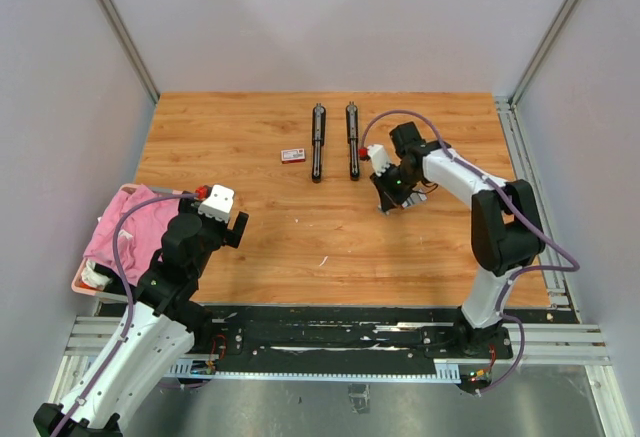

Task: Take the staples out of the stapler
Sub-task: Pick up the staple from the center of the board, then place the staple in the staple box.

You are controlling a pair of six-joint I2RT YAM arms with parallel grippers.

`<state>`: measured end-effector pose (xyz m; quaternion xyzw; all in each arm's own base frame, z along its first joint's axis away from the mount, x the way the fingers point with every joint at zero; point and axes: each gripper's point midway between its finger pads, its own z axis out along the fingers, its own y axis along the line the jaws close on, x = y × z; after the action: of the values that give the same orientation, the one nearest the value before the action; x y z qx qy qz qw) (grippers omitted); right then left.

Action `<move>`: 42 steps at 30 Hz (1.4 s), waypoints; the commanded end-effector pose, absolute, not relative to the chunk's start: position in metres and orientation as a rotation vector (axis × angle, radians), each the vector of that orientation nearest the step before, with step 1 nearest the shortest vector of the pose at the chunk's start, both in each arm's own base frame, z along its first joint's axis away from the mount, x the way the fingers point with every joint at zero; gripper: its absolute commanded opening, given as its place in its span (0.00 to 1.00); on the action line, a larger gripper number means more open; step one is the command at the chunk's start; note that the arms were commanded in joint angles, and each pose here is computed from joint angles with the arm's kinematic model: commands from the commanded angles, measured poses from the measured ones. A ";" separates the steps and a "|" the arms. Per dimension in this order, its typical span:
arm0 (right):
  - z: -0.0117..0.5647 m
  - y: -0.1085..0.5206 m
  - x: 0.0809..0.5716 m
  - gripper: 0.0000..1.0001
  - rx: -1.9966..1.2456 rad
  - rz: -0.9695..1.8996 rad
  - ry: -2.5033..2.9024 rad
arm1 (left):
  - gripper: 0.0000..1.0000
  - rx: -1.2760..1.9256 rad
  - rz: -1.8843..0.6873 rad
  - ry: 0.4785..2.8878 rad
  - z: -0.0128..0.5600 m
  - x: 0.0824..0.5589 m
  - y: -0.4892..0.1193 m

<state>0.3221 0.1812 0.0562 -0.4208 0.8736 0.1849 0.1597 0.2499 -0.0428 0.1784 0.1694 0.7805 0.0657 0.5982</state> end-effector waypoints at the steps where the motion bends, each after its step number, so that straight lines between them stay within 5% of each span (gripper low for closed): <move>1: 0.075 0.157 0.338 0.00 -1.067 0.485 2.483 | 0.98 0.381 0.157 1.785 0.183 0.253 -0.042; 18: 0.069 0.079 0.375 0.01 -0.784 0.132 2.545 | 0.98 0.383 0.156 1.785 0.182 0.252 -0.042; 42: 0.038 0.064 0.380 0.00 -0.735 0.053 2.624 | 0.98 0.391 0.153 1.793 0.179 0.253 -0.044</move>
<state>0.3826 0.0714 0.0484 -0.2777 0.9348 0.0234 0.2203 0.2500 -0.0430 0.1749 0.1703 0.7817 0.0658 0.5964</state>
